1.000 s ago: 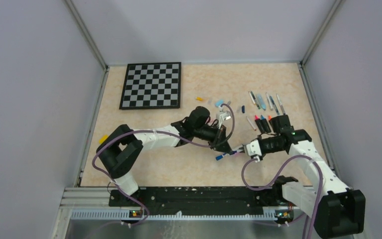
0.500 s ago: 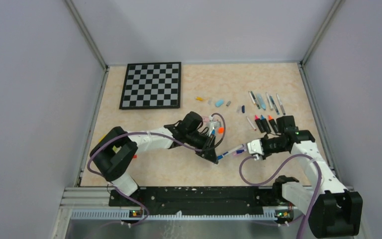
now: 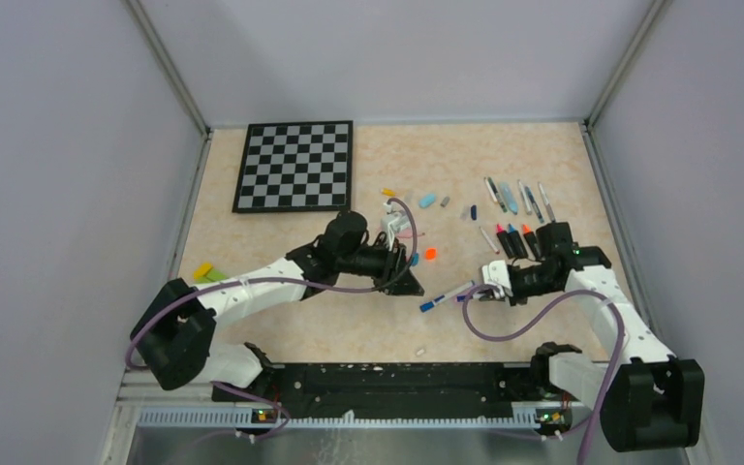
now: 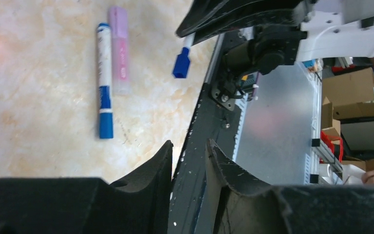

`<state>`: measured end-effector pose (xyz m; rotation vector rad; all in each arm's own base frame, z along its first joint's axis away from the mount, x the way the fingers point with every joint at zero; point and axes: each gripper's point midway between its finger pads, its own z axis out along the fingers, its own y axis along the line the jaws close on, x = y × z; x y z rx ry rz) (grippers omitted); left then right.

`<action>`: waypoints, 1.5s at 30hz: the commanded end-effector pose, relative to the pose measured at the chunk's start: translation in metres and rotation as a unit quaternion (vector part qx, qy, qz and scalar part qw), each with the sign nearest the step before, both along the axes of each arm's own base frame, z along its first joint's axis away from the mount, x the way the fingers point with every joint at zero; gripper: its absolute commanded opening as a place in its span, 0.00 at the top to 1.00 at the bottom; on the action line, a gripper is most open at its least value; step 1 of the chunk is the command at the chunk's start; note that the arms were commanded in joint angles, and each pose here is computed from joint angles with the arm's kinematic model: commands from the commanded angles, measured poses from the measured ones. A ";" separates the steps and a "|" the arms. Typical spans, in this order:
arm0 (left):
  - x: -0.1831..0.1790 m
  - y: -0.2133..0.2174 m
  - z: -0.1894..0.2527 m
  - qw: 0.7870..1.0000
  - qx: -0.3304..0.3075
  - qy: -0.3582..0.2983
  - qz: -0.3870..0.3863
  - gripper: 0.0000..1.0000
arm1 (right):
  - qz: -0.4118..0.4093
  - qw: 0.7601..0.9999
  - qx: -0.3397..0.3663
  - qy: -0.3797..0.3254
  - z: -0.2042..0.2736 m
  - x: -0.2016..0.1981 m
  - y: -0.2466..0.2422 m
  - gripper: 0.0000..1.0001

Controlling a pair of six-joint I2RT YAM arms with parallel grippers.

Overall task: Open the pen caps
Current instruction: Pick up the pen from the center of the board, then open the pen cap from the pen.

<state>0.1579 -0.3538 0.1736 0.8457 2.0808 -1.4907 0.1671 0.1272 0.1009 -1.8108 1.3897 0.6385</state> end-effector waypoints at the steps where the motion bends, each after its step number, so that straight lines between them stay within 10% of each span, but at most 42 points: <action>1: 0.008 0.007 -0.018 0.999 0.020 -0.004 0.030 0.65 | -0.016 0.999 0.039 0.018 0.018 0.008 0.010 1.00; 8: 0.007 0.007 0.004 0.997 -0.043 -0.042 0.043 0.55 | -0.036 0.995 0.067 0.069 0.023 0.007 0.017 1.00; 14: -0.002 0.014 0.024 0.971 -0.170 -0.153 0.068 0.17 | -0.057 0.977 0.123 0.164 0.037 0.002 0.034 1.00; 19: -0.012 0.009 0.037 0.943 -0.235 -0.234 0.038 0.06 | -0.025 0.966 0.121 0.226 0.036 -0.013 0.050 1.00; 28: -0.024 -0.010 0.034 0.907 -0.272 -0.320 -0.013 0.08 | 0.003 0.955 0.121 0.271 0.038 -0.023 0.064 1.00; 45: -0.029 -0.038 0.004 0.916 -0.250 -0.311 -0.049 0.37 | 0.011 0.950 0.123 0.286 0.038 -0.025 0.071 1.00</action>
